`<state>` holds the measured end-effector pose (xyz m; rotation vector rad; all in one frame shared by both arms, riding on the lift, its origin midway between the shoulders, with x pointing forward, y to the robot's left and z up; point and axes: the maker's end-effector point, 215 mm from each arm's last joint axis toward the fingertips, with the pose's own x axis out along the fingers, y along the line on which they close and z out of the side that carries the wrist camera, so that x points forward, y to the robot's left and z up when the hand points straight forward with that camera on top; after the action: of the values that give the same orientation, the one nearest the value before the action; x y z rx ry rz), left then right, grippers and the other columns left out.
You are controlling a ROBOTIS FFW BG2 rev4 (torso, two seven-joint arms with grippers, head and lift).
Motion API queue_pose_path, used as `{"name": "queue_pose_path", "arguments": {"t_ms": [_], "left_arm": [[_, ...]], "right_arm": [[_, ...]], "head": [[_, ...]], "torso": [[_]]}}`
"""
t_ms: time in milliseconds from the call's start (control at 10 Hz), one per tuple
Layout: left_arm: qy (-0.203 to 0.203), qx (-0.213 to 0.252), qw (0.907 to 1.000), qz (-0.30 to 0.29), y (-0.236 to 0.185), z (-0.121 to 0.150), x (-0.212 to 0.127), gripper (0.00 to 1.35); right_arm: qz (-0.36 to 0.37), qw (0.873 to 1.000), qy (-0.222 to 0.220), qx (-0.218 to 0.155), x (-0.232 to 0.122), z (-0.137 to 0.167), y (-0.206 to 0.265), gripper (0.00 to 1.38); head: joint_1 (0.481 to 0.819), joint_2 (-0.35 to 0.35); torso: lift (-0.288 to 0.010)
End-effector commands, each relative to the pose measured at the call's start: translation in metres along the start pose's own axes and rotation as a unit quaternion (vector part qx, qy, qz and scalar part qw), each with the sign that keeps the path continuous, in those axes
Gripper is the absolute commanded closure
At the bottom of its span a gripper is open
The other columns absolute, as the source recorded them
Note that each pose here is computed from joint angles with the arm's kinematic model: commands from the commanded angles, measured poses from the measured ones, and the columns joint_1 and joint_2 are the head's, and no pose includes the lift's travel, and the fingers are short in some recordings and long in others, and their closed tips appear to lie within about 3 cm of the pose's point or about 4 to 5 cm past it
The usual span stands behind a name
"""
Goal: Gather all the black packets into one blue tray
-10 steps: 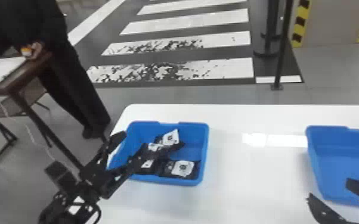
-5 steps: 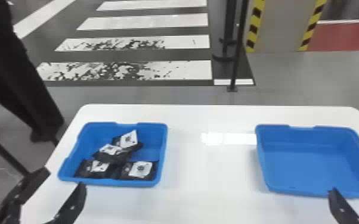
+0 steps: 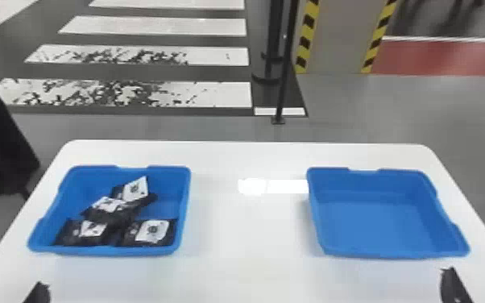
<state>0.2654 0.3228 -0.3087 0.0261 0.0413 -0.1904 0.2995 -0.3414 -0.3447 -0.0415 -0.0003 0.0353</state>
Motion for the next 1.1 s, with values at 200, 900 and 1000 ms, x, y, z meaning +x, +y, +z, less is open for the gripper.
{"name": "queue_pose_path", "arguments": {"t_ms": [200, 900, 1000], "left_arm": [[0.001, 0.012, 0.9999, 0.007, 0.002, -0.003, 0.002, 0.29], [-0.006, -0.014, 0.9999, -0.001, -0.009, -0.010, 0.013, 0.29], [-0.006, -0.016, 0.9999, -0.002, -0.010, -0.010, 0.013, 0.29]], "right_arm": [[-0.009, 1.000, -0.017, -0.008, -0.001, 0.009, -0.003, 0.12], [-0.005, 1.000, -0.018, -0.015, 0.005, 0.012, 0.000, 0.12], [-0.005, 1.000, -0.018, -0.015, 0.005, 0.012, 0.000, 0.12]], "head": [[0.695, -0.038], [0.695, -0.055], [0.695, -0.056]], "torso": [[-0.110], [-0.110], [-0.110]]}}
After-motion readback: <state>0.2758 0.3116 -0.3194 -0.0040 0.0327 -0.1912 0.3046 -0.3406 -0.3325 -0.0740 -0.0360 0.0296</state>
